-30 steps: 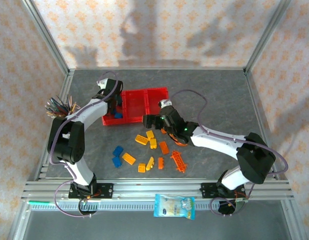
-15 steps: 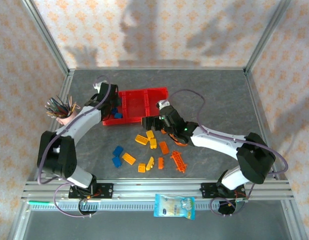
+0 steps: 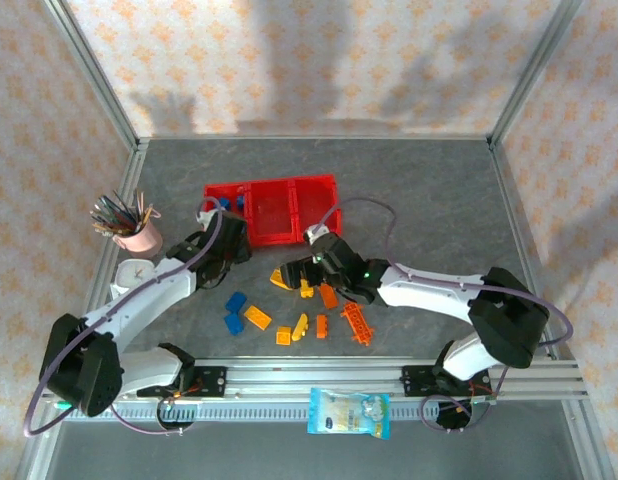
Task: Sort the legos into containers by color
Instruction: Pick up the lego from the bottom-left of the table, then place the lego in the container, then pick up the lego from the bottom-left of the table.
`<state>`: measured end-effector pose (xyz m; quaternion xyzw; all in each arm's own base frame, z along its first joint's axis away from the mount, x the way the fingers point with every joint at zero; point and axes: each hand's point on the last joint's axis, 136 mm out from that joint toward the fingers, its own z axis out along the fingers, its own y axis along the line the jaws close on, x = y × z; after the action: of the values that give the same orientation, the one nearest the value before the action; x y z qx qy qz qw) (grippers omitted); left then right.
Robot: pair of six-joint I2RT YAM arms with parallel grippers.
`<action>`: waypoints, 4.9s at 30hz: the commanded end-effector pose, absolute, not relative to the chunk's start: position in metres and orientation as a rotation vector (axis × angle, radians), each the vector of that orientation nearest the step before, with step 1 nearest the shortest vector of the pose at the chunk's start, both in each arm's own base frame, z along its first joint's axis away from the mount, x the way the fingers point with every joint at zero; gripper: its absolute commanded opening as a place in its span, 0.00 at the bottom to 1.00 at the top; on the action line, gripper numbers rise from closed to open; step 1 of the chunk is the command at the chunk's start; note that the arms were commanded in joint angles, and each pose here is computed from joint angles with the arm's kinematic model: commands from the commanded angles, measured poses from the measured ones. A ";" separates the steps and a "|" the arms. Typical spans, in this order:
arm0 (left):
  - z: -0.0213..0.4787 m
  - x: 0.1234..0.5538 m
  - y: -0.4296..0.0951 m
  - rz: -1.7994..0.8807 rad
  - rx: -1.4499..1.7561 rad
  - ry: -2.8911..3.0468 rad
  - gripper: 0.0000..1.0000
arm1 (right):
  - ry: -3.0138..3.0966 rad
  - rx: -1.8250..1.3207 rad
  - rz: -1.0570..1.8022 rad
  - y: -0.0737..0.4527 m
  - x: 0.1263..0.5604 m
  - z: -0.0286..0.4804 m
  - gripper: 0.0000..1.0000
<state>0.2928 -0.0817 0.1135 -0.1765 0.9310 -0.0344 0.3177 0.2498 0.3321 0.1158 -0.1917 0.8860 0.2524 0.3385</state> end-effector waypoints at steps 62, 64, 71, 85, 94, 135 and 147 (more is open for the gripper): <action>0.030 0.221 -0.093 -0.088 -0.585 2.626 0.53 | 2.342 -0.486 0.664 0.337 0.231 0.092 1.00; 0.038 0.224 -0.091 -0.082 -0.588 2.602 0.53 | 2.332 -0.478 0.663 0.337 0.232 0.095 1.00; 0.079 0.248 -0.080 -0.048 -0.591 2.467 0.53 | 2.282 -0.431 0.703 0.339 0.247 0.123 1.00; 0.154 0.371 -0.037 0.077 -0.630 2.258 0.53 | 2.197 -0.292 0.736 0.342 0.299 0.160 1.00; 0.151 0.435 -0.026 0.162 -0.613 2.253 0.56 | 2.181 -0.281 0.734 0.342 0.305 0.167 1.00; 0.100 0.223 -0.059 -0.022 -0.680 2.526 0.75 | 2.286 -0.593 0.771 0.346 0.228 0.110 1.00; 0.062 0.166 -0.074 -0.123 -0.731 2.650 0.75 | 2.291 -0.552 0.822 0.348 0.218 0.102 1.00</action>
<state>0.1836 -0.0744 0.0717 -0.2425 0.9431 -0.0442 0.2232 0.2167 0.3456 0.0923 -0.2220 0.8776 0.2970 0.3038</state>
